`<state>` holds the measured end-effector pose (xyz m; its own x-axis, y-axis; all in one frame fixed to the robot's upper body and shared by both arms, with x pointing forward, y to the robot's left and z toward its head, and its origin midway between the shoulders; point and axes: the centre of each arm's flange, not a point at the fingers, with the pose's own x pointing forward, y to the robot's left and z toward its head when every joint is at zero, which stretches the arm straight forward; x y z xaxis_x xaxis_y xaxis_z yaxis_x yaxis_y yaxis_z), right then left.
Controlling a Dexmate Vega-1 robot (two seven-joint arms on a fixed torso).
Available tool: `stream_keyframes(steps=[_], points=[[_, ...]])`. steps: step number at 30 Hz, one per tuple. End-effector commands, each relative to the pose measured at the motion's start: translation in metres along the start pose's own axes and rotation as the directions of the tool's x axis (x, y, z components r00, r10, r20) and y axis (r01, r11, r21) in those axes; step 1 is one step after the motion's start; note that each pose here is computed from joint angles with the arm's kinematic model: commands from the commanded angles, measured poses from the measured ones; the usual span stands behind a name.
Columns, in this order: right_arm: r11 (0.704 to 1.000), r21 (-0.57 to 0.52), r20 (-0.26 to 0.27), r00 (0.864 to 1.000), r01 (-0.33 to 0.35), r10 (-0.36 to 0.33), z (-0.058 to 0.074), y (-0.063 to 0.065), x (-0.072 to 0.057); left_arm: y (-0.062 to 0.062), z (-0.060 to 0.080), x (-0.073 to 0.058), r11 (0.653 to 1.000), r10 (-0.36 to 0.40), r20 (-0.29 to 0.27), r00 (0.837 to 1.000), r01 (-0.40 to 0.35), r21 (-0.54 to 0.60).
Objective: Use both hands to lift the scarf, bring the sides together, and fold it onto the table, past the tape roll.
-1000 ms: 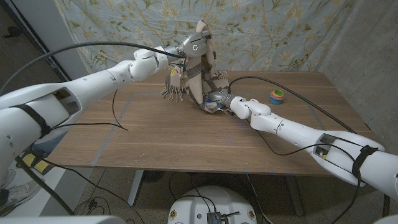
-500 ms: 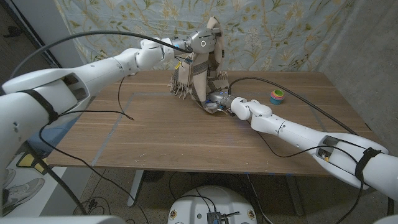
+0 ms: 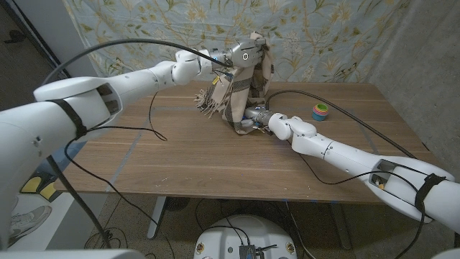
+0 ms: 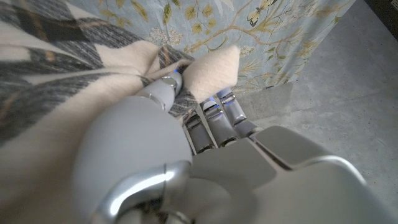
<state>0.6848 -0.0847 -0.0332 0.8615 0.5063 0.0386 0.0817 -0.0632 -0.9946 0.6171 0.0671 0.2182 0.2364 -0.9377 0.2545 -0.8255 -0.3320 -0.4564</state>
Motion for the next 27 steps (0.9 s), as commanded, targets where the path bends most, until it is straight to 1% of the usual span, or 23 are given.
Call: stream_keyframes(steps=[1,5,8,10,12,13,14,15,16,17,18,19,21,23,24,25,27], points=[[1.0,-0.004,0.0,1.0,0.022,-0.022,0.0,-0.01,-0.007,0.013,0.043,0.015,0.998,-0.034,-0.098,0.995,0.038,0.043],[1.0,-0.008,-0.005,1.0,0.027,-0.027,0.0,-0.013,-0.009,0.019,0.043,0.017,0.995,-0.06,-0.16,0.985,0.071,0.063],[1.0,-0.013,-0.006,1.0,0.02,-0.02,0.0,-0.013,-0.008,0.023,0.04,0.017,0.994,-0.073,-0.236,0.969,0.091,0.067],[1.0,-0.015,-0.005,1.0,0.016,-0.016,0.001,-0.013,-0.008,0.026,0.038,0.015,0.993,-0.067,-0.31,0.948,0.094,0.074],[1.0,-0.019,-0.005,1.0,0.019,-0.019,0.002,-0.014,-0.008,0.029,0.036,0.014,0.995,-0.061,-0.365,0.929,0.087,0.056],[1.0,-0.021,-0.007,1.0,0.023,-0.023,0.002,-0.016,-0.008,0.031,0.034,0.013,0.995,-0.08,-0.393,0.916,0.097,0.024],[0.999,-0.022,-0.008,1.0,0.028,-0.029,0.002,-0.018,-0.009,0.032,0.033,0.011,0.995,-0.096,-0.404,0.91,0.102,-0.005],[0.999,-0.023,-0.009,0.999,0.034,-0.035,0.002,-0.02,-0.01,0.033,0.032,0.01,0.993,-0.115,-0.404,0.907,0.111,-0.033],[0.998,-0.029,-0.013,0.999,0.048,-0.049,0.003,-0.025,-0.013,0.035,0.032,0.007,0.987,-0.16,-0.406,0.9,0.136,-0.088],[0.998,-0.03,-0.014,0.998,0.055,-0.056,0.003,-0.028,-0.015,0.036,0.033,0.005,0.981,-0.187,-0.4,0.897,0.151,-0.12],[0.998,-0.03,-0.015,0.998,0.055,-0.056,0.003,-0.028,-0.015,0.036,0.033,0.005,0.981,-0.19,-0.398,0.898,0.154,-0.122],[0.997,-0.037,-0.015,0.997,0.07,-0.071,0.004,-0.033,-0.02,0.036,0.034,0.0,0.965,-0.245,-0.403,0.882,0.183,-0.188],[0.995,-0.043,-0.018,0.996,0.088,-0.089,0.006,-0.039,-0.026,0.035,0.034,-0.005,0.938,-0.321,-0.394,0.861,0.229,-0.262],[0.993,-0.05,-0.019,0.994,0.108,-0.109,0.008,-0.046,-0.033,0.033,0.034,-0.011,0.912,-0.379,-0.379,0.845,0.272,-0.306],[0.991,-0.056,-0.021,0.992,0.12,-0.121,0.009,-0.05,-0.037,0.032,0.034,-0.013,0.898,-0.411,-0.37,0.833,0.3,-0.322],[0.989,-0.062,-0.023,0.991,0.131,-0.133,0.01,-0.055,-0.04,0.031,0.034,-0.016,0.887,-0.434,-0.361,0.825,0.322,-0.331],[0.985,-0.074,-0.027,0.987,0.154,-0.156,0.013,-0.063,-0.049,0.028,0.037,-0.021,0.878,-0.455,-0.347,0.82,0.347,-0.33]])
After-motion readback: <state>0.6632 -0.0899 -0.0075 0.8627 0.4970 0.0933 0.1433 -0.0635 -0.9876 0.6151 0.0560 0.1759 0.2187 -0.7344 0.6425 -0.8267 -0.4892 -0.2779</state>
